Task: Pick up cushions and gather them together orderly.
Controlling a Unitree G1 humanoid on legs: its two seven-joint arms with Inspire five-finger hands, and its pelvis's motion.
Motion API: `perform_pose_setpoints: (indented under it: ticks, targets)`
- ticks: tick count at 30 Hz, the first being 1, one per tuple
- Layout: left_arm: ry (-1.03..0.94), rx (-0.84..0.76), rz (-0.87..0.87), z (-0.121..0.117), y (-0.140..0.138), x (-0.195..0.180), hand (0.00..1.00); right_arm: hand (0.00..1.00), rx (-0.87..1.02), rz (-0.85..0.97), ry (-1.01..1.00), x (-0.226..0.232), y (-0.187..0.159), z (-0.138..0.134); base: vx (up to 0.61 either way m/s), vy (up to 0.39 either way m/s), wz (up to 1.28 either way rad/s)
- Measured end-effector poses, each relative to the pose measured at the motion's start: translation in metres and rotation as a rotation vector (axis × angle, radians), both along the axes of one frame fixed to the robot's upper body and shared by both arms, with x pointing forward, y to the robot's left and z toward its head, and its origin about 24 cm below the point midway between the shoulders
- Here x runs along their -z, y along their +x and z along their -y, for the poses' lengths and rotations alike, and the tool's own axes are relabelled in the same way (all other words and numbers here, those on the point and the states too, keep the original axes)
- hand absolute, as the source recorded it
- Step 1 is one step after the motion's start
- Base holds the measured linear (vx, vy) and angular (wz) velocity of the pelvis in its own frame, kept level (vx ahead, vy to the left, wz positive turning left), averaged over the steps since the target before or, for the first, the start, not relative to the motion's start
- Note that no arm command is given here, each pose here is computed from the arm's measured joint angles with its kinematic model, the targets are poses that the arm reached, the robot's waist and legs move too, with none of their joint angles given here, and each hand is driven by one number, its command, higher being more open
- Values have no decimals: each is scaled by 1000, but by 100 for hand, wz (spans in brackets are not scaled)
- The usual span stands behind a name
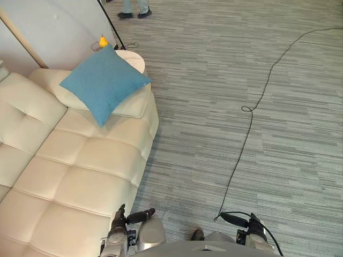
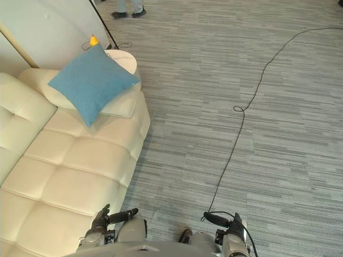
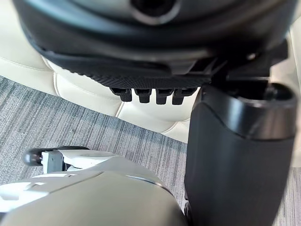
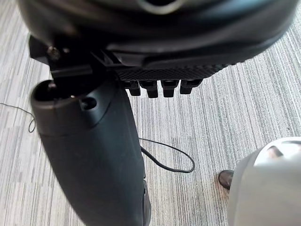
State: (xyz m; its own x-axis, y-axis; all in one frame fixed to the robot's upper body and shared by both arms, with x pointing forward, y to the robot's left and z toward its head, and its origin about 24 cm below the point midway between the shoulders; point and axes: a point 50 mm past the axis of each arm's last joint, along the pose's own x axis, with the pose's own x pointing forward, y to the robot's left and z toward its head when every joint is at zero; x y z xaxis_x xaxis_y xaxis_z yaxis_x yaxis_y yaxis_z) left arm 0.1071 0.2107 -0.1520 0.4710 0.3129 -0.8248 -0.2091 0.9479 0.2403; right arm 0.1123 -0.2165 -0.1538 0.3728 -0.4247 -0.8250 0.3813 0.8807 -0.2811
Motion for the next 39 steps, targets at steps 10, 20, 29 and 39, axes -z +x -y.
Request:
perform_pose_setpoints:
  ticks: [10,20,29,39]
  targets:
    - [3,13,109,-3,20,-12,100,100,21,-22,24,3,-5,-9,178,23,23]
    - [5,13,77,-7,17,-9,100,100,34,-17,61,5,-8,-18,421,136,-20]
    - [32,60,51,-6,15,-7,100,100,-39,44,36,-2,13,-16,373,-135,31]
    - [5,-1,49,-4,10,-5,100,100,-11,25,34,0,2,-11,384,-305,46]
